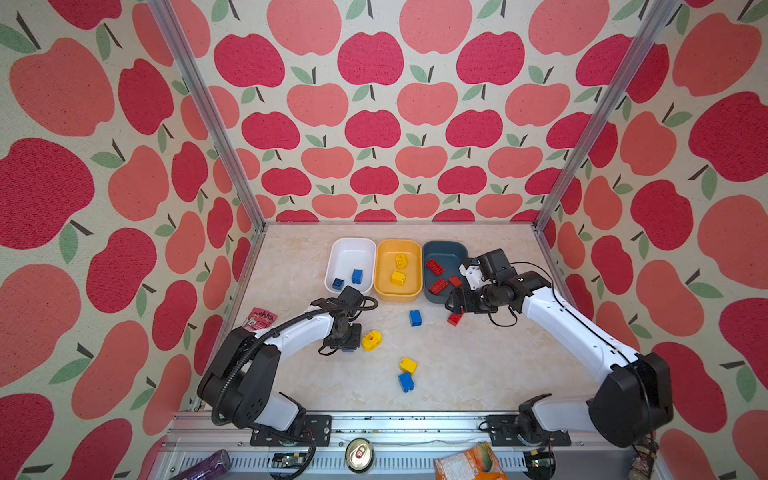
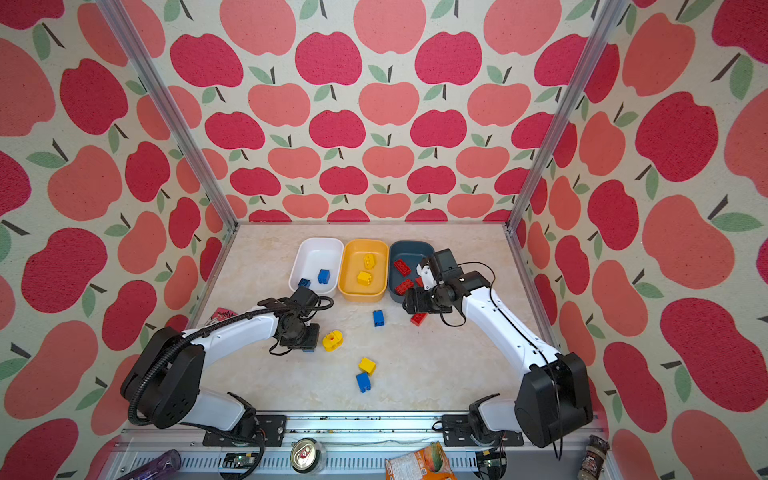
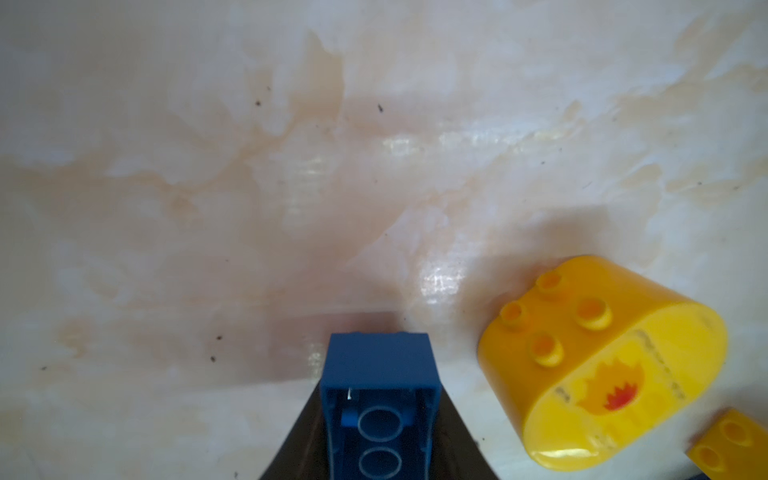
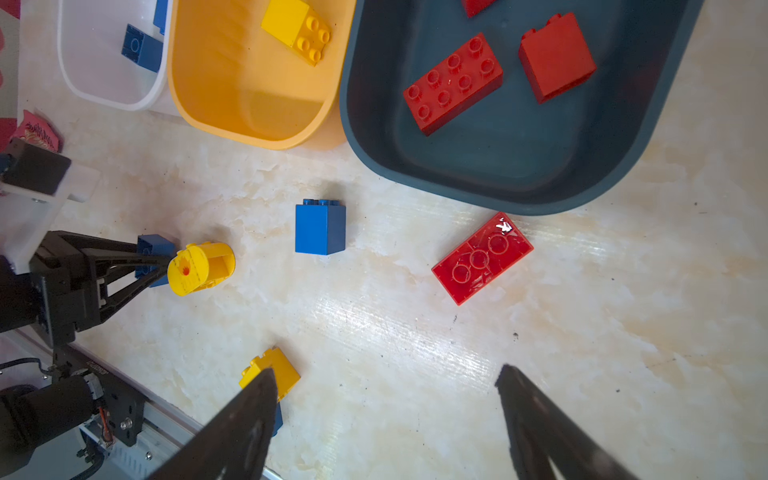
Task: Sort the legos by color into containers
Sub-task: 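Grasp the dark blue two-stud brick with the left gripper and lift it, then carry the dark blue brick into the white container and open the left gripper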
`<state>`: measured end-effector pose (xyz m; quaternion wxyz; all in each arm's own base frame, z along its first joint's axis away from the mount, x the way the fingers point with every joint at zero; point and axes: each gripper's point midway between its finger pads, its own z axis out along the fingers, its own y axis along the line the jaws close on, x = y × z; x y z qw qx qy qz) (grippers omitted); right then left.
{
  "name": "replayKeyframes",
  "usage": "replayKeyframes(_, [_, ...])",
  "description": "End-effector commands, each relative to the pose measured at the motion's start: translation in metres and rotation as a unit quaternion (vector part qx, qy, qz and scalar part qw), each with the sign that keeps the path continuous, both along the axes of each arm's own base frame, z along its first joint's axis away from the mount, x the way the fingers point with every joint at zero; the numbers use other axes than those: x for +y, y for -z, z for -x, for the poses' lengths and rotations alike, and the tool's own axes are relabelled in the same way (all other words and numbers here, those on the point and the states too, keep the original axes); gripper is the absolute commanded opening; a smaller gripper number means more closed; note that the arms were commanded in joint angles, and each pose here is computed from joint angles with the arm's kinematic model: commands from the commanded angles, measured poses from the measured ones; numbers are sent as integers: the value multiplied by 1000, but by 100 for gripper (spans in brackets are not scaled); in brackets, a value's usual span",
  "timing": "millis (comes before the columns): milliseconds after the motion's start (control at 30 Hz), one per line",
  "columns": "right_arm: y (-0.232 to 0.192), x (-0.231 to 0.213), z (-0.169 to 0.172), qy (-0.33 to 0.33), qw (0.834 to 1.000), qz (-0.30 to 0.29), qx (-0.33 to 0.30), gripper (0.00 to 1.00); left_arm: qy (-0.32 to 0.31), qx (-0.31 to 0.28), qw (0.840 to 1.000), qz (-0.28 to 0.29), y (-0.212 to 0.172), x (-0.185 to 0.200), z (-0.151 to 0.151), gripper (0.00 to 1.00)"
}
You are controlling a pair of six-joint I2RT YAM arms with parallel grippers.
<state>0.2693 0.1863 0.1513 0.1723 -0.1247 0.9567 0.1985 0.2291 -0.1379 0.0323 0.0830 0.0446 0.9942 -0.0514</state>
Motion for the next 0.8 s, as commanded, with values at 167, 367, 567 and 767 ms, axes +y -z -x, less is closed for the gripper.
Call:
replayKeyframes(167, [-7, 0, 5, 10, 1000, -25, -2, 86, -32, -105, 994, 8, -61, 7, -34, 25])
replayKeyframes(367, [-10, 2, 7, 11, 999, -35, -5, 86, -45, -184, 981, 31, -109, 11, -86, 25])
replayKeyframes(567, [-12, 1, 10, 14, 999, -42, -6, 86, -30, -233, 972, 30, -143, 7, -147, 25])
replayKeyframes(767, [-15, 1, 12, 18, 999, -50, -11, 86, -18, -242, 970, 14, -142, 8, -199, 25])
